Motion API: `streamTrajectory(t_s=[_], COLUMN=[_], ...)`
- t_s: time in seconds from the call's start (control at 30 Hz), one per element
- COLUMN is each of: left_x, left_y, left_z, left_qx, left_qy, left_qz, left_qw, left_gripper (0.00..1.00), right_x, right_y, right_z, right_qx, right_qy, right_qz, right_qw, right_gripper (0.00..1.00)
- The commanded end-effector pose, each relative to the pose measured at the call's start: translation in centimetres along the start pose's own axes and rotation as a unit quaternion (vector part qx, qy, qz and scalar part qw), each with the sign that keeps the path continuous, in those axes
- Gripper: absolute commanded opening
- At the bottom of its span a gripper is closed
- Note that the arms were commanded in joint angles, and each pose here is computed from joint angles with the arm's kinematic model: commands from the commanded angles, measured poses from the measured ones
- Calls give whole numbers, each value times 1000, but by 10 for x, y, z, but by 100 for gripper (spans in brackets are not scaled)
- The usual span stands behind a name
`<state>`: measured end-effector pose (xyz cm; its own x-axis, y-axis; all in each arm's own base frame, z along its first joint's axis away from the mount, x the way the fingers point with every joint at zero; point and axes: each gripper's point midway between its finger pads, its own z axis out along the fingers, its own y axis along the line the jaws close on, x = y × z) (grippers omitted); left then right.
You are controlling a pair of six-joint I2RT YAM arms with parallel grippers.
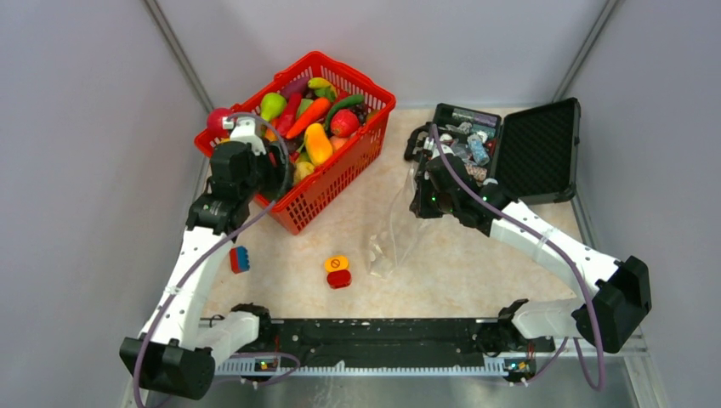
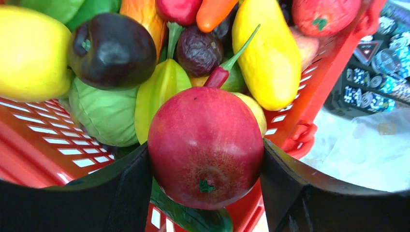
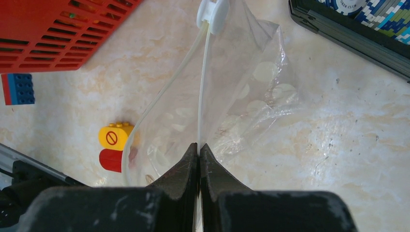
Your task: Place the food in the zip-top bag and seal the zipper
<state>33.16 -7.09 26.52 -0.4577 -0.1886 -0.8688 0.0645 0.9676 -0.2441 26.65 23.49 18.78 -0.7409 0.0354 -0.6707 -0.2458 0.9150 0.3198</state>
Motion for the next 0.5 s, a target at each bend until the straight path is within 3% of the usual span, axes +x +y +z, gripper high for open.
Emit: streamTrajectory(t_s=[0.0,0.23,0.47], left_x=[-45,-66,-60], left_y=[-13,-53,-145], left_z=[-24,-50,-96], left_qx=[28,133,411], left_qy=[-88,-127,-96], left_qz=[-5,-17,-34], left_qw=[996,983,906], left_gripper=[28,20,20], right_x=[-22,-25,-31], right_y=[9,10,16], right_z=[-6,-8,-7], right_qx=[-16,-18,-29], right_qy=[-31,-37,-51], right_qz=[1,4,30], right_qw=[999,999,998], right_gripper=[0,0,0])
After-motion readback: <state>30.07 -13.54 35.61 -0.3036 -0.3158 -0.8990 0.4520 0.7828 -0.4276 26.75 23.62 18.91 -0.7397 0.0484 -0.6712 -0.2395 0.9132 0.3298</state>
